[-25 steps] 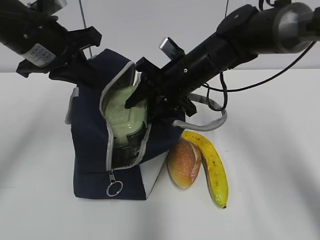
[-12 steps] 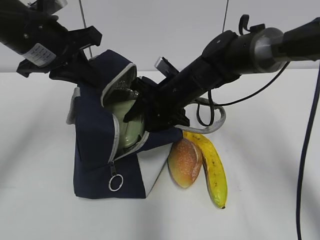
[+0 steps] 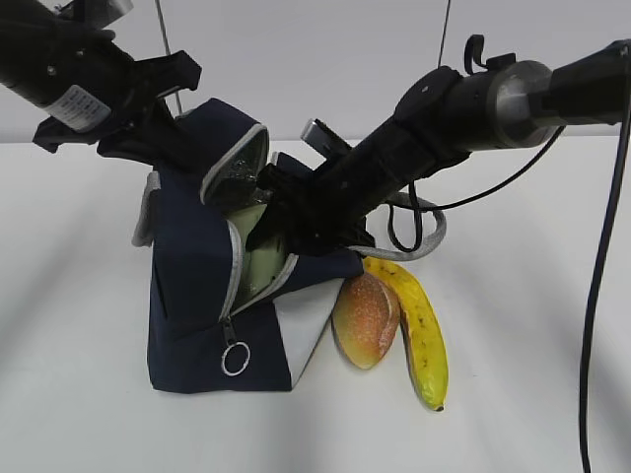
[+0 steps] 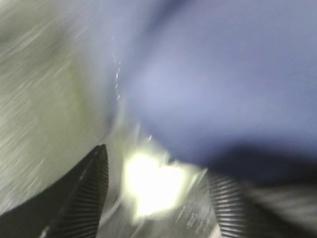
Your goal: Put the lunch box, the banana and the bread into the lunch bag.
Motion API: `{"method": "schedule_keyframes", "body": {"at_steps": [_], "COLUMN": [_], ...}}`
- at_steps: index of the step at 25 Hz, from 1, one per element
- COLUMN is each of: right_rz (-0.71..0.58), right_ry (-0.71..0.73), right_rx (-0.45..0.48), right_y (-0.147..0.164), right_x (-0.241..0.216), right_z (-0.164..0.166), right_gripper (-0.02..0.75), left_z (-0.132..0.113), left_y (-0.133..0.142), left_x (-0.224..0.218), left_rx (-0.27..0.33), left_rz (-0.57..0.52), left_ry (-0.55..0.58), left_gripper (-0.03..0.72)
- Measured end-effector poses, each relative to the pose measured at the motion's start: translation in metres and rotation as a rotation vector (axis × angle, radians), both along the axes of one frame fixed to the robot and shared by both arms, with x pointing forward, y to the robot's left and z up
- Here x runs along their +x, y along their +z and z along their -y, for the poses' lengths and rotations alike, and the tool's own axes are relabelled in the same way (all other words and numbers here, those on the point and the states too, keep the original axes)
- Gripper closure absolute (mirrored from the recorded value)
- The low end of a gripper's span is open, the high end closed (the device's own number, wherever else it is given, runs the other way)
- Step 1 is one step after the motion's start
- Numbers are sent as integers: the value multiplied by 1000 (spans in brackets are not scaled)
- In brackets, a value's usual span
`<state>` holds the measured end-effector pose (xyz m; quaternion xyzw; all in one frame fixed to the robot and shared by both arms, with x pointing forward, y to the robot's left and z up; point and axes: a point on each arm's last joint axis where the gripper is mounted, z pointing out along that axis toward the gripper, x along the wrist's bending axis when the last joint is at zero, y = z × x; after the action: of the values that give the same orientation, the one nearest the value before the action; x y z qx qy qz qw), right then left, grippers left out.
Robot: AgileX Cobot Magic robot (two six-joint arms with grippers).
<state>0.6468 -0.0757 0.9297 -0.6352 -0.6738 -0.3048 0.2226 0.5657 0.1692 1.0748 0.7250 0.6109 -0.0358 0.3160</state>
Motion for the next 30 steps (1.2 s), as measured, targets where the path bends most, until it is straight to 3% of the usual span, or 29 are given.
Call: {"method": "schedule_keyframes", "body": {"at_steps": [4, 12, 22, 27, 30], "right_rz": [2, 30, 266, 298, 268], "right_ry": [52, 196, 273, 236, 203], "right_rx": [13, 42, -154, -328, -411], "right_y": [5, 44, 135, 142, 129], "right_x": [-1, -10, -53, -83, -100], "right_z": [-2, -2, 32, 59, 73], "right_gripper": [278, 268, 268, 267, 267], "left_z": [0, 0, -2, -2, -2], "left_y": [0, 0, -2, -2, -2], "left_x": [0, -1, -1, -1, -1], "left_rx": [0, 1, 37, 38, 39], "left_rz": [-2, -6, -6, -8, -8], "left_ry": [-1, -3, -16, -17, -18], "left_gripper": [691, 691, 691, 691, 691]}}
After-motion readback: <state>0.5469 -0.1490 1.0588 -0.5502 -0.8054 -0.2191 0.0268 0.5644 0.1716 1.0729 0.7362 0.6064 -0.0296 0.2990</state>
